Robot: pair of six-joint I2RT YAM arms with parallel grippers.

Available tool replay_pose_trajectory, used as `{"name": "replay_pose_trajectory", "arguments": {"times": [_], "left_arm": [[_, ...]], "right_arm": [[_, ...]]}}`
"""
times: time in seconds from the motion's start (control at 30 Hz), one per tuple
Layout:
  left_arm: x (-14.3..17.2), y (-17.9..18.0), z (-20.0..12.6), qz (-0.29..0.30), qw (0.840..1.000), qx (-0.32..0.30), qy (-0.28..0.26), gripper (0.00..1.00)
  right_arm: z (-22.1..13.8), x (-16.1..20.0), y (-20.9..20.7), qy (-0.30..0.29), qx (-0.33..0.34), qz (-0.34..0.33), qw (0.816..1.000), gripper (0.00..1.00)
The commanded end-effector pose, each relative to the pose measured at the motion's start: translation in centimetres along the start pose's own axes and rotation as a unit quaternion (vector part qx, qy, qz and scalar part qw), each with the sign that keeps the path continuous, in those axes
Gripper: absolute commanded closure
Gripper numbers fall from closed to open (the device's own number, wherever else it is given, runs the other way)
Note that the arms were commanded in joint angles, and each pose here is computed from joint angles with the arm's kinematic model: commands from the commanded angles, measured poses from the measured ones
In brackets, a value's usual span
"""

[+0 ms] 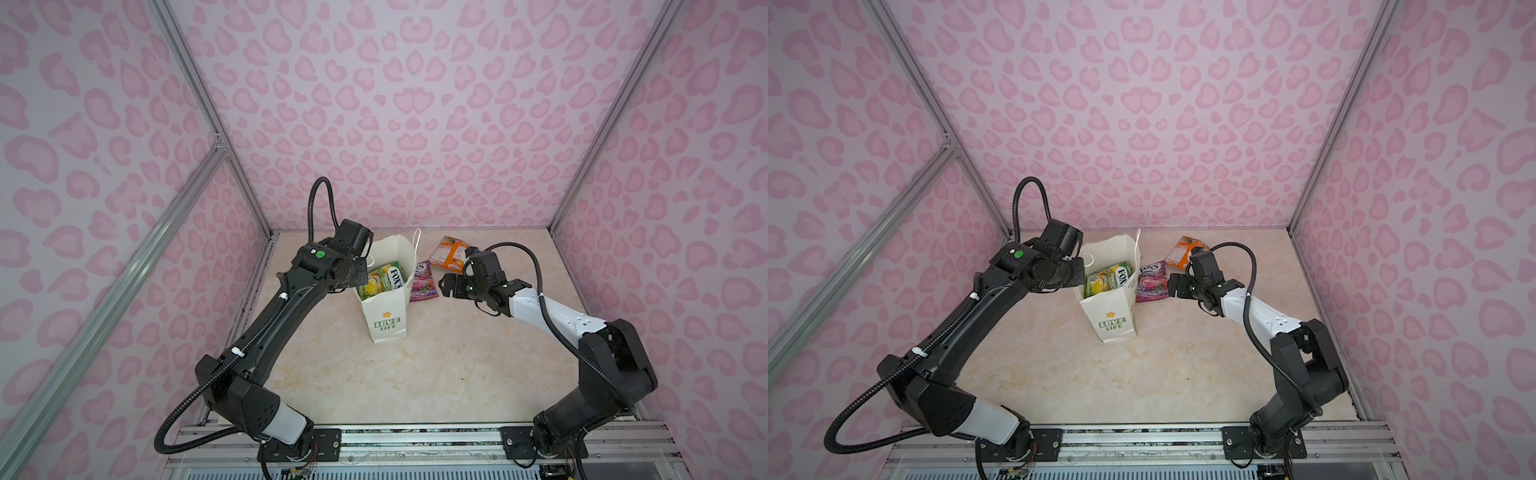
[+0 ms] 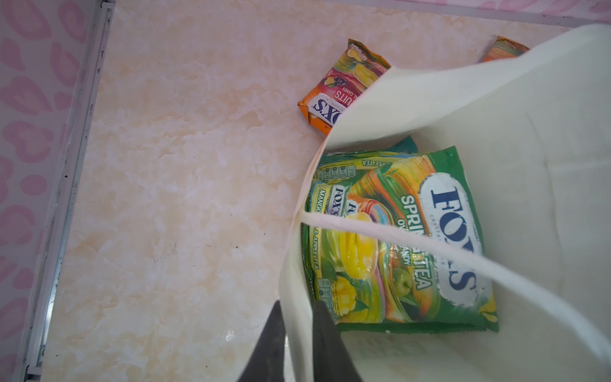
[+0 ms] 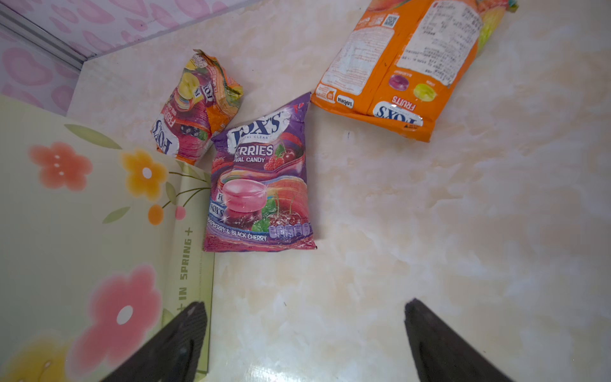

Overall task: Place the snacks into the paper bag
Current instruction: Pick up the snack from the top-center of the table.

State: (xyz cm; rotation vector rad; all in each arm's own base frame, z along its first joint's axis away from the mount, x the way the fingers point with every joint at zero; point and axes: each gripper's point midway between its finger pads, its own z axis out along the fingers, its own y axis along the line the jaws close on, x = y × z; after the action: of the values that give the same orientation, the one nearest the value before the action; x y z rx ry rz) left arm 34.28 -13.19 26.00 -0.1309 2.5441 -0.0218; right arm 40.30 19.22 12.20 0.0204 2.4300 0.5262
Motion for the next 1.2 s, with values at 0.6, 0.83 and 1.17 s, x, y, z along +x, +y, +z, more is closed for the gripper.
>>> {"name": "replay_pose_trajectory", "arguments": {"times": [0.6, 0.83, 1.17], "left_arm": [[0.0, -0.6, 0.2, 0.03, 0.999, 0.019, -0.007, 0.97], [1.0, 0.0, 0.6, 0.027, 0.999, 0.03, -0.006, 0.97], [0.5, 0.1, -0.5, -0.013, 0.995, 0.1, -0.017, 0.97]], "right_arm": [[7.3, 2.3, 0.1, 0.052, -0.05, 0.033, 0.997, 0.11], [9.4, 2.6, 1.3, 0.07, -0.075, 0.037, 0.994, 0.11], [11.2, 3.0, 3.3, 0.086, -0.092, 0.037, 0.991, 0.19]]}}
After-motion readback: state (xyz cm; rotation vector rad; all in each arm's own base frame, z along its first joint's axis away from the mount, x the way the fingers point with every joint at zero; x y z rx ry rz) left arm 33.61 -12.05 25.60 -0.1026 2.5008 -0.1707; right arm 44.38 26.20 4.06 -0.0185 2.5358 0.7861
